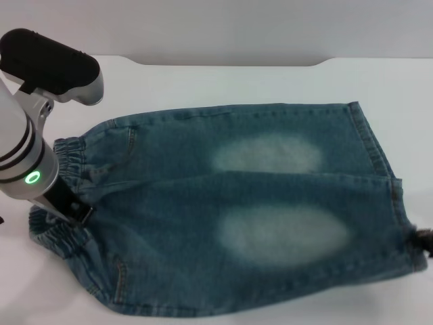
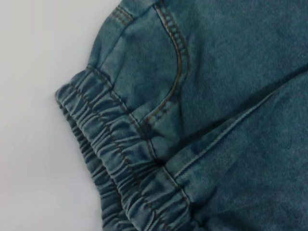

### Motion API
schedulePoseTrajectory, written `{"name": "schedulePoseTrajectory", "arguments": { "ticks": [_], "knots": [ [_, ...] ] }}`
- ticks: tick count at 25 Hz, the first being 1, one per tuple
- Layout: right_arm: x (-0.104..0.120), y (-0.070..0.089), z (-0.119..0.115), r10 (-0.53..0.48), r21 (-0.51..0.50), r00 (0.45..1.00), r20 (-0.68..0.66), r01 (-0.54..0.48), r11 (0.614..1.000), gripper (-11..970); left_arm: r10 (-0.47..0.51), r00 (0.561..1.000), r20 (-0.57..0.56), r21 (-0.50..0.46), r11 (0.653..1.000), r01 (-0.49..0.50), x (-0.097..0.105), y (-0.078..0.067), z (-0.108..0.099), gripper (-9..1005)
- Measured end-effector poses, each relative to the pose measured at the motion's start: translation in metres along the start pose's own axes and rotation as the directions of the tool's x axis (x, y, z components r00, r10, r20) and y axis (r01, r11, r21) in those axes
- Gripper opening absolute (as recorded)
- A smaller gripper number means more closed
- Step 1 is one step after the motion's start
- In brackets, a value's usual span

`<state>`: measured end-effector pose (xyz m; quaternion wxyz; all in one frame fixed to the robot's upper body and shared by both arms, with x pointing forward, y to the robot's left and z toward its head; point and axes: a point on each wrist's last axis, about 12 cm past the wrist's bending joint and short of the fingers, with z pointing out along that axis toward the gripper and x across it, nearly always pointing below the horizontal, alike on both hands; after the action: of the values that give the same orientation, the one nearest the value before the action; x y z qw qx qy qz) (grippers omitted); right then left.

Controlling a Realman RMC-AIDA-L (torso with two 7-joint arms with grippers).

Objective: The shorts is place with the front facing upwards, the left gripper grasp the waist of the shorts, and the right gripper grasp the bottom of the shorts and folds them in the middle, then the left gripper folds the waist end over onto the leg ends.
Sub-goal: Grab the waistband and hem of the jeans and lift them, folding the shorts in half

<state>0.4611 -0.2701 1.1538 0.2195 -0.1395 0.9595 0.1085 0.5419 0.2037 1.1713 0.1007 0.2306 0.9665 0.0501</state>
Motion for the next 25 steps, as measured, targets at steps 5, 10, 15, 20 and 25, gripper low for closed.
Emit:
{"name": "schedulePoseTrajectory", "arguments": {
  "ticks": [5, 10, 15, 20, 25],
  "knots": [
    [-0.009, -0.007, -0.016, -0.010, 0.038, 0.996, 0.087, 0.007, 0.999, 10, -0.008, 0.999, 0.042, -0.002, 1.000, 0.008, -0.003, 0.002, -0.005, 31],
    [-0.016, -0.017, -0.031, -0.010, 0.074, 0.980, 0.199, -0.005, 0.997, 14, -0.030, 0.992, 0.123, -0.004, 1.000, 0.031, -0.007, 0.007, -0.014, 31],
    [-0.025, -0.031, -0.043, -0.013, 0.094, 0.949, 0.314, -0.017, 0.995, 17, -0.053, 0.976, 0.213, -0.006, 0.998, 0.055, -0.014, 0.015, -0.021, 31],
    [-0.036, -0.041, -0.052, -0.071, 0.147, 0.891, 0.449, 0.004, 0.989, 20, -0.068, 0.948, 0.311, -0.009, 0.997, 0.074, -0.024, 0.022, -0.024, 31],
    [-0.045, -0.054, -0.045, -0.070, 0.178, 0.844, 0.532, -0.031, 0.984, 23, -0.072, 0.917, 0.392, -0.011, 0.996, 0.083, -0.034, 0.027, -0.020, 31]
  ]
}}
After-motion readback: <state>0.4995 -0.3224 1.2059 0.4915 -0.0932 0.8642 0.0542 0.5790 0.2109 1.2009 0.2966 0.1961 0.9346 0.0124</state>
